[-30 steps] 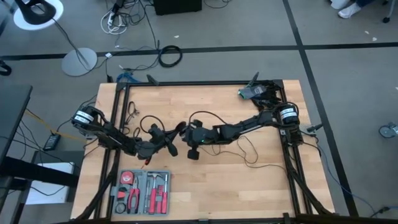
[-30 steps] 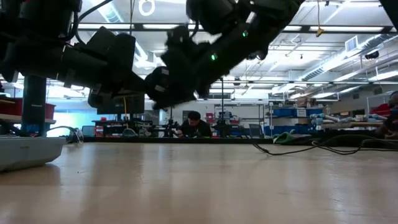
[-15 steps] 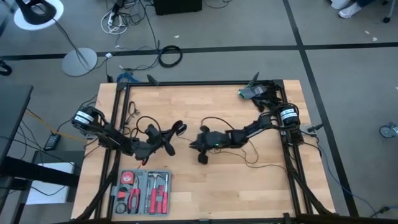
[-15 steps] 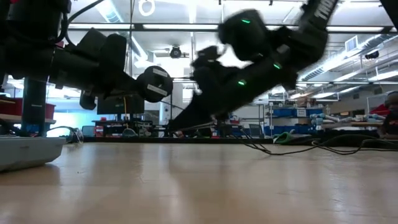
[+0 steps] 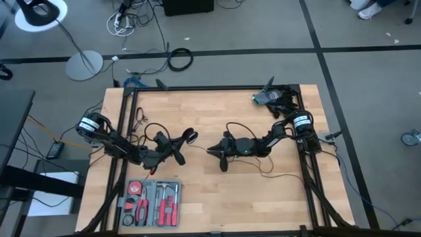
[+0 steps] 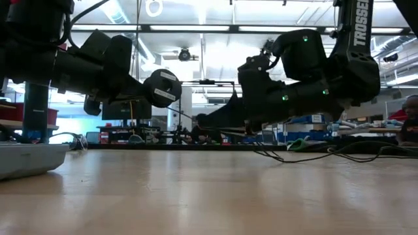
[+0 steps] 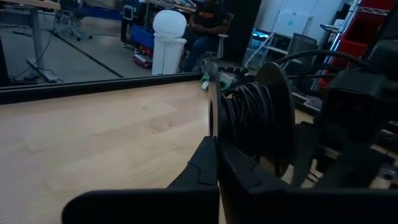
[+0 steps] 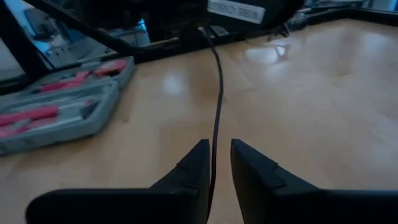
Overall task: Coil cords
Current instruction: Coil the black wire onto the spool
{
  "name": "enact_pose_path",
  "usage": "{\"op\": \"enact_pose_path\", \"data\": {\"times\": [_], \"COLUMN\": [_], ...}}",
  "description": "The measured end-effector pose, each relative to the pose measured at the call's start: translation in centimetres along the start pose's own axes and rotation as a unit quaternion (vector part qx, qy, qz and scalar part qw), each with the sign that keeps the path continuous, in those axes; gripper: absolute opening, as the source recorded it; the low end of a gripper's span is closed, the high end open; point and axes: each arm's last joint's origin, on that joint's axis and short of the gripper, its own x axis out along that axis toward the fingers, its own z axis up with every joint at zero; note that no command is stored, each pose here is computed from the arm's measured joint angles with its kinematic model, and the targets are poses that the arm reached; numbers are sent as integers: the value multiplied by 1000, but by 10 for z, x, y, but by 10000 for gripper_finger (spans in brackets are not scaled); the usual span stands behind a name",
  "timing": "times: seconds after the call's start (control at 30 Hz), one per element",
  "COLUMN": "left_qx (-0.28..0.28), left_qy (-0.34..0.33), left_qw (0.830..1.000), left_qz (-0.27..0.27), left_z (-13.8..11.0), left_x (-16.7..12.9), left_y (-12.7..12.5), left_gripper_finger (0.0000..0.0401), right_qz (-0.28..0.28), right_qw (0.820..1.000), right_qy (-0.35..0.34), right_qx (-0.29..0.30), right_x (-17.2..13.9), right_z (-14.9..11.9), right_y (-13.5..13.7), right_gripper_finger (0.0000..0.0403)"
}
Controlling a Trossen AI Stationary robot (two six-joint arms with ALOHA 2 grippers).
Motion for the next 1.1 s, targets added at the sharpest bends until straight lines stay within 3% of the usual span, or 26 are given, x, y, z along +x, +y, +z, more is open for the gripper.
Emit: {"op": "enact_pose_path", "data": {"times": [0.33, 0.43, 0.53, 0.63, 0.9, 1.1], "left_qx": [2, 2, 2, 3, 5, 9], "left_qy": [1, 1, 1, 3, 16, 21], "left_qw": [1000, 1000, 1000, 1000, 999, 999], "left_qz": [0, 0, 0, -4, -31, -36], "left_z": [-1, 0, 0, -1, -1, -2], "left_x": [0, 0, 0, 0, 0, 0], "left_y": [1, 1, 1, 1, -1, -1], "left_gripper_finger": [0, 0, 0, 0, 0, 0], "right_qz": [-2, -1, -3, -9, -79, -61], "right_qw": [999, 999, 999, 999, 991, 995], "right_qy": [31, 30, 29, 24, 55, 4], "right_qx": [23, 31, 32, 35, 88, 84], "right_x": [0, 0, 0, 0, -1, -10], "right_z": [-6, -5, -5, -3, 16, 59], "right_y": [0, -1, -2, -6, -48, -59], "right_gripper_finger": [86, 68, 19, 9, 3, 1]}}
